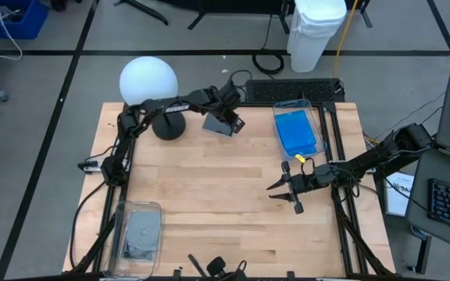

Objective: Pick & place jewel cases by type
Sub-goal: Put the bottom black CD case into the bottom transparent bin

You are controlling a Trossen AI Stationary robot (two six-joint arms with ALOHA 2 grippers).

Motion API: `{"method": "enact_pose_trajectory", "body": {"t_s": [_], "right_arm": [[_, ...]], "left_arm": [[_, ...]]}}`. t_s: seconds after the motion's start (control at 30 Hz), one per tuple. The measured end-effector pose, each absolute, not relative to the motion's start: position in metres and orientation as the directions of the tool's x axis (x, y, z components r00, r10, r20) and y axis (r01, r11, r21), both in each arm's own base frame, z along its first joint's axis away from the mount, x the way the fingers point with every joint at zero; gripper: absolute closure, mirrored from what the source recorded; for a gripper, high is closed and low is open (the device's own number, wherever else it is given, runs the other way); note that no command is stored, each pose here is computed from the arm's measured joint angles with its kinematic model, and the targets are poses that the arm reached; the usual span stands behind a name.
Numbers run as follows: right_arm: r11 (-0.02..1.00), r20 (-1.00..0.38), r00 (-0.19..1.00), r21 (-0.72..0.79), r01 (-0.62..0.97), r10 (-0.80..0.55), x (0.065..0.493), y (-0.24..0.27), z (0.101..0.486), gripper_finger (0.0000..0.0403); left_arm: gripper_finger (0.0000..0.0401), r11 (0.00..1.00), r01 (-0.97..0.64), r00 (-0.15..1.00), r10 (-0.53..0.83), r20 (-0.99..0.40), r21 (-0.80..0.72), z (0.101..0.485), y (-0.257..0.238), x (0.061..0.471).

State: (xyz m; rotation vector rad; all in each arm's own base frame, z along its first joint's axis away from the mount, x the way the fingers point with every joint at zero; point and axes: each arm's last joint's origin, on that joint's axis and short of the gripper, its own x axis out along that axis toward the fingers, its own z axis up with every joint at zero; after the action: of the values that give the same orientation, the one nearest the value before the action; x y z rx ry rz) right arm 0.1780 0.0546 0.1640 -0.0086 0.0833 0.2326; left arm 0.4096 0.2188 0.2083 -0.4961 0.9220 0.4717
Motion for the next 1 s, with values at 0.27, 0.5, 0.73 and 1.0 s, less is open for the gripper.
{"method": "enact_pose_trajectory", "body": {"t_s": [0.27,0.5,0.73,1.0], "right_arm": [[0.973,-0.067,0.971,0.013,-0.230,0.230,0.178,0.055,0.166,0.0284],[0.973,-0.067,0.971,0.013,-0.229,0.230,0.178,0.055,0.166,0.0284],[0.974,-0.068,0.972,0.008,-0.226,0.226,0.178,0.054,0.166,0.0284],[0.974,-0.075,0.971,0.003,-0.226,0.226,0.178,0.054,0.165,0.0284]], "left_arm": [[0.0400,0.794,-0.605,0.445,0.266,-0.855,-0.067,0.206,0.228,0.403],[0.0401,0.770,-0.638,0.265,0.219,-0.939,-0.001,0.178,0.230,0.392],[0.0401,0.768,-0.640,0.184,0.171,-0.968,0.014,0.156,0.232,0.389],[0.0401,0.757,-0.651,0.163,0.078,-0.984,-0.048,0.152,0.226,0.386]]}}
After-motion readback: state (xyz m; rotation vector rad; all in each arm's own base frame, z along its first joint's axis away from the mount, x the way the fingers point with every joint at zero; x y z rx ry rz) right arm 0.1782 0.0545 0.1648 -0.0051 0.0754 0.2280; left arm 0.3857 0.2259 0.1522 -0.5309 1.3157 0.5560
